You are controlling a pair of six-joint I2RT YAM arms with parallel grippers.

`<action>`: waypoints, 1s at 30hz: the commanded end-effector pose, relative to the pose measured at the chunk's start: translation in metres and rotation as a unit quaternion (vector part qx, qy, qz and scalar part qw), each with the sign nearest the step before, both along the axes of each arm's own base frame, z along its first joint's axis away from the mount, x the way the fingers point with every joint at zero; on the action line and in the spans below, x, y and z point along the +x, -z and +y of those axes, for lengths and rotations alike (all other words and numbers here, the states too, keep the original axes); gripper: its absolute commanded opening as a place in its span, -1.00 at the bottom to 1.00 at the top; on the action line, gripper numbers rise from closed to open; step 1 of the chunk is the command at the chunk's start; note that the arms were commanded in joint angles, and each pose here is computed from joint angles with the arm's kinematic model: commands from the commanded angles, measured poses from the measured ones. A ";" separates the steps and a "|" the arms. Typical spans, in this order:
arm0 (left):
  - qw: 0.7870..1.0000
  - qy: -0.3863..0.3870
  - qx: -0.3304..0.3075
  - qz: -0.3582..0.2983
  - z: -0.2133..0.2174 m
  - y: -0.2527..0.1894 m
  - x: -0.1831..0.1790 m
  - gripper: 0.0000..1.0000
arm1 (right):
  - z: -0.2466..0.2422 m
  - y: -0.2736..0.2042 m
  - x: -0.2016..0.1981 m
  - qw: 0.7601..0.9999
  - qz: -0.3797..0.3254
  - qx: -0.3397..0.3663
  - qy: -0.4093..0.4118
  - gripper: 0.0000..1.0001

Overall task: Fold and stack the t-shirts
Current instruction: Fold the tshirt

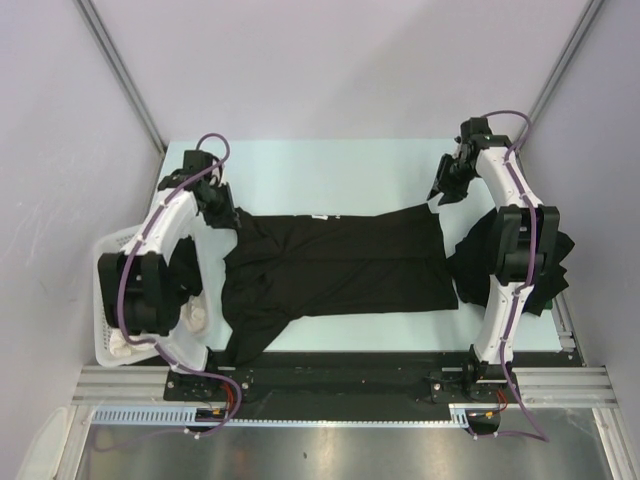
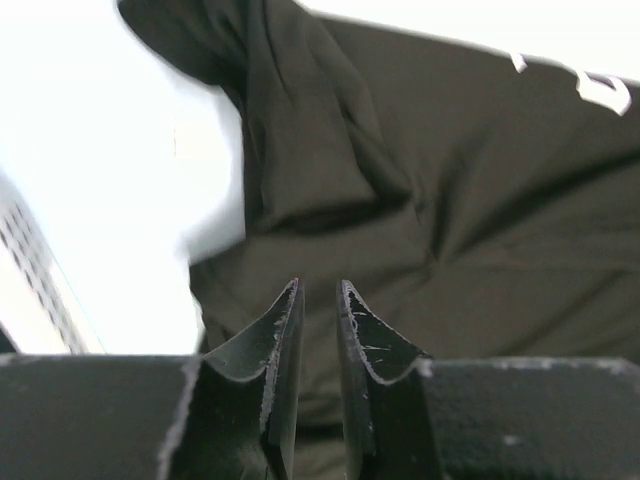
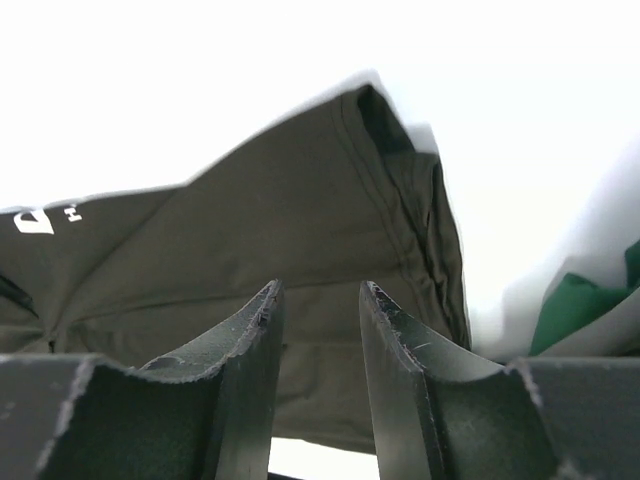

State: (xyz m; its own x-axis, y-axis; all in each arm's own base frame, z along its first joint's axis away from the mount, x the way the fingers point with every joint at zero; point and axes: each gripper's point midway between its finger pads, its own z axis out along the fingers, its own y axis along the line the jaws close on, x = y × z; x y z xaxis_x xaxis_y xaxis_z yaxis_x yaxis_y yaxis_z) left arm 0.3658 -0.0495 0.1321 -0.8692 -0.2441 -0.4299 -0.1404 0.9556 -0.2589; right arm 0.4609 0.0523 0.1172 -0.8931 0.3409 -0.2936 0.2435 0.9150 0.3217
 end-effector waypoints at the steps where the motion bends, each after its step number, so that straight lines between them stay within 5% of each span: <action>1: 0.998 -0.011 0.029 -0.055 0.009 -0.015 0.046 -0.50 | -0.001 -0.009 0.018 0.999 -0.037 0.001 -0.007 -0.17; 12: 0.996 -0.034 0.082 -0.022 0.029 0.014 0.104 -0.45 | 0.002 -0.015 0.009 0.999 -0.040 0.016 -0.016 -0.16; 30: 0.996 -0.034 0.074 0.036 0.028 0.044 0.080 -0.35 | 0.000 -0.021 0.013 0.998 -0.048 0.042 -0.009 -0.14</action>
State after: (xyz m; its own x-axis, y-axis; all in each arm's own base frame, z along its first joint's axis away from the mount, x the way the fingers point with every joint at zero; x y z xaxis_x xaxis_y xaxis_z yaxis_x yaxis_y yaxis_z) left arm 0.4527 -0.0214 0.0863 -0.8818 -0.2392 -0.4065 -0.2201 0.9709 -0.0940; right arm 0.4670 0.0486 0.1155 -0.8875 0.3527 -0.2965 0.2254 0.8936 0.3881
